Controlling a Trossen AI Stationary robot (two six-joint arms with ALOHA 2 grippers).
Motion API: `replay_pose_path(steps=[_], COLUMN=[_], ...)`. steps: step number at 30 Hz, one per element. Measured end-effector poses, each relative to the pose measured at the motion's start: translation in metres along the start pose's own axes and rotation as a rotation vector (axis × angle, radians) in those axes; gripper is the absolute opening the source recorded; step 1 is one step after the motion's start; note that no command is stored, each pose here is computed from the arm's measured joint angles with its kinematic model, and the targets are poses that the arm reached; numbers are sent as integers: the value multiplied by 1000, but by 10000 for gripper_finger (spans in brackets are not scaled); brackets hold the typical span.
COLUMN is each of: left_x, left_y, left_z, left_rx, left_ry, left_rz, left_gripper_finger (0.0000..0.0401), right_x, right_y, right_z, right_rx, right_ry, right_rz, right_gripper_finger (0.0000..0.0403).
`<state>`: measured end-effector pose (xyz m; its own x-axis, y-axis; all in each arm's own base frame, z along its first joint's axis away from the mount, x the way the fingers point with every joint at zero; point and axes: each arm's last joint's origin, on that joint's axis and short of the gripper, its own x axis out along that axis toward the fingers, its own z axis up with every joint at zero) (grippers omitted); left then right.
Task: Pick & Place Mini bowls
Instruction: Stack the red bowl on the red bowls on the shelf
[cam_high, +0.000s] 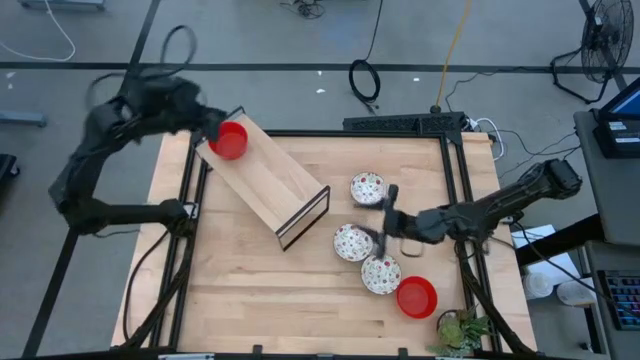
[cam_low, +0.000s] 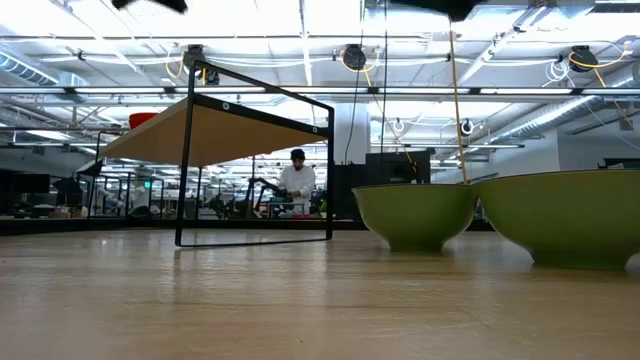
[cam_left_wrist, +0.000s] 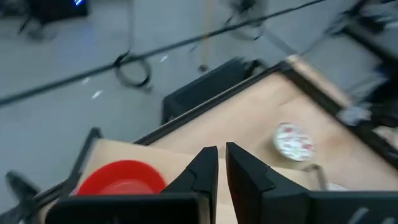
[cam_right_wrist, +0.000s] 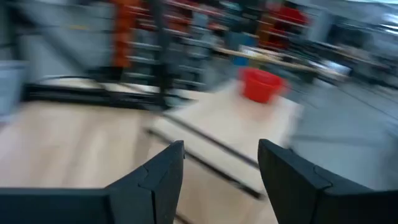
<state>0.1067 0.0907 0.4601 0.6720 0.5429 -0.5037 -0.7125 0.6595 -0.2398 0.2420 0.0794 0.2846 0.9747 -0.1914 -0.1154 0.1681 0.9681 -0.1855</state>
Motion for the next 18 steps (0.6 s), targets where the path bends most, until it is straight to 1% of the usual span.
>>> replay_pose_path(steps=[2,3,5,7,10,13,15,18], left_x=[-18,-24,-31,-32,-22,0,19,45], left_y=[-4,-6,-8,-9,-9,-11,-15,-23], left_z=[-11,-17,-31,-47,-74,-104,-124,-152], left_rx=[28,41,55,68,106,171,230,340], left_ry=[-42,-62,-127,-205,-306,-377,-412,-486], left_rz=[-62,-98,-181,-275,-395,-506,-572,-683], left_gripper_finger=[35,35,35,35,35,35,35,35], right_x=[-14,-21,-35,-48,-63,-71,-72,-72], right_y=[7,11,18,26,35,44,49,57], right_z=[6,9,18,29,40,39,30,6], right_rx=[-5,-7,-16,-20,-19,15,67,138], right_ry=[-25,-26,29,140,361,610,780,1076], right_rz=[114,150,183,177,150,116,81,35], right_gripper_finger=[192,192,192,192,192,192,192,192])
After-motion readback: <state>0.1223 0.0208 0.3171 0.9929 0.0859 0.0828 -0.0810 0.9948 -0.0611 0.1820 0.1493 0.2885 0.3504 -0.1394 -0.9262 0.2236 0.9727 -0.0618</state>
